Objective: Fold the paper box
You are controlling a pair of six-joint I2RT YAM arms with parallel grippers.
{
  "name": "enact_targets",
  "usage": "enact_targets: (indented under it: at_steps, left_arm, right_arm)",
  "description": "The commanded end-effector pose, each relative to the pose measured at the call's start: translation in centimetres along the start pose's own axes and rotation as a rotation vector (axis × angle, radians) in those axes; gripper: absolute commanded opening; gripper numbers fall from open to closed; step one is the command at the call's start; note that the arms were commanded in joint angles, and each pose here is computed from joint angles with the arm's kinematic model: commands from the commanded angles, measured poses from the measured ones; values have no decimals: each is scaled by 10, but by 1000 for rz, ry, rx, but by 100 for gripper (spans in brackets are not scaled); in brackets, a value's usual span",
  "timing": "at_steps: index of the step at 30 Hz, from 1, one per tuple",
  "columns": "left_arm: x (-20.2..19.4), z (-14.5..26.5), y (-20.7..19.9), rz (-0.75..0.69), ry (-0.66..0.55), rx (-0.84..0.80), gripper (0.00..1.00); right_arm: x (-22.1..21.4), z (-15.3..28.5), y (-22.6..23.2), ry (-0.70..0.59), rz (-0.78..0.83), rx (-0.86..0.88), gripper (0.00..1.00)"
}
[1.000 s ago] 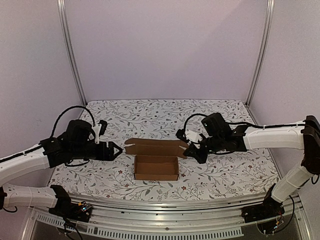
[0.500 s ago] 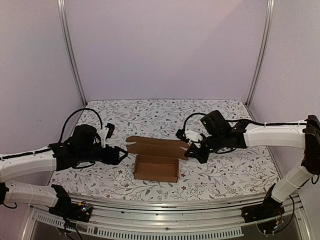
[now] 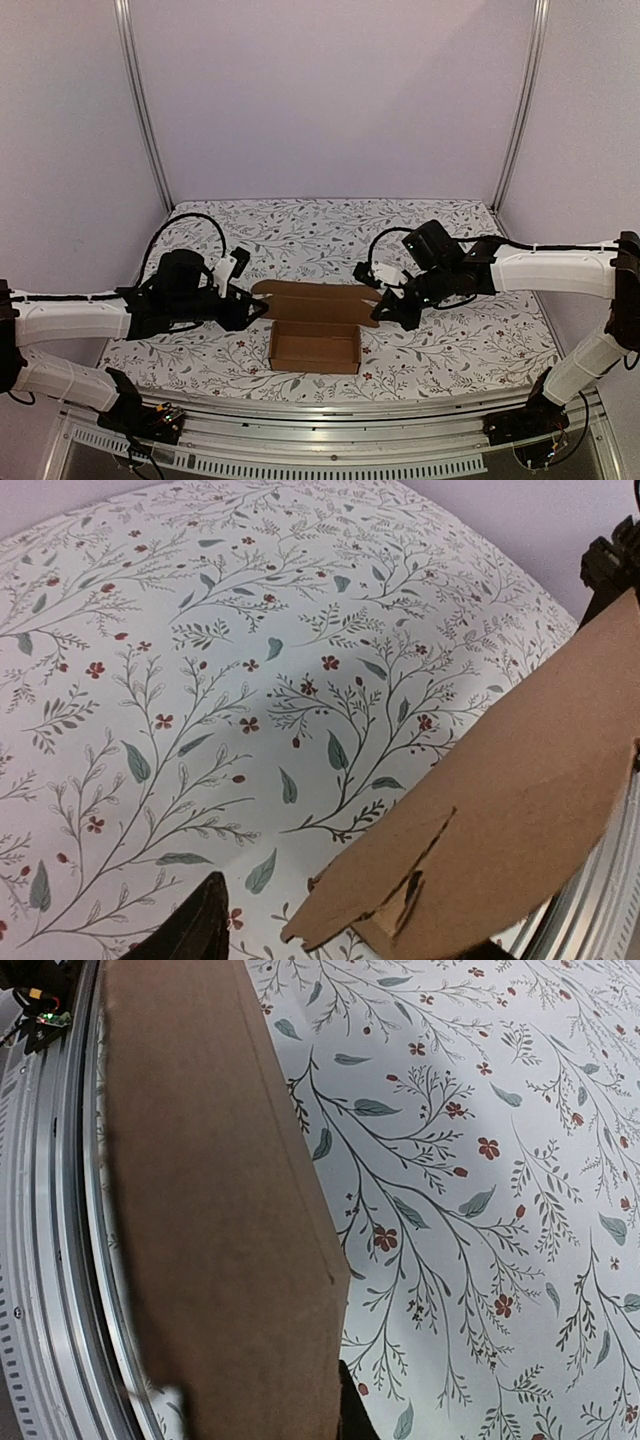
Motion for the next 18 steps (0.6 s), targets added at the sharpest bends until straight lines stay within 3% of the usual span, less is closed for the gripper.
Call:
enact_targets:
  at_steps: [1,18]
  left_arm:
    - [3,-9,-13,-72,25,-72,55]
    - [5,6,-15,-77,-21,-65,35]
  right_arm:
    - [3,6,9,3,-4,38,0]
    - [1,1,6,17,-12,19,0]
Point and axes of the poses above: each gripper's point midway between its finger pads, its own z axis back along the fingers, its own y axis along the line the jaws close on, x = y × z, the point moved 4 cm from there along z, back along the fingers, and after that the axes turned 11 degrees about z, right-handed, at the moved point
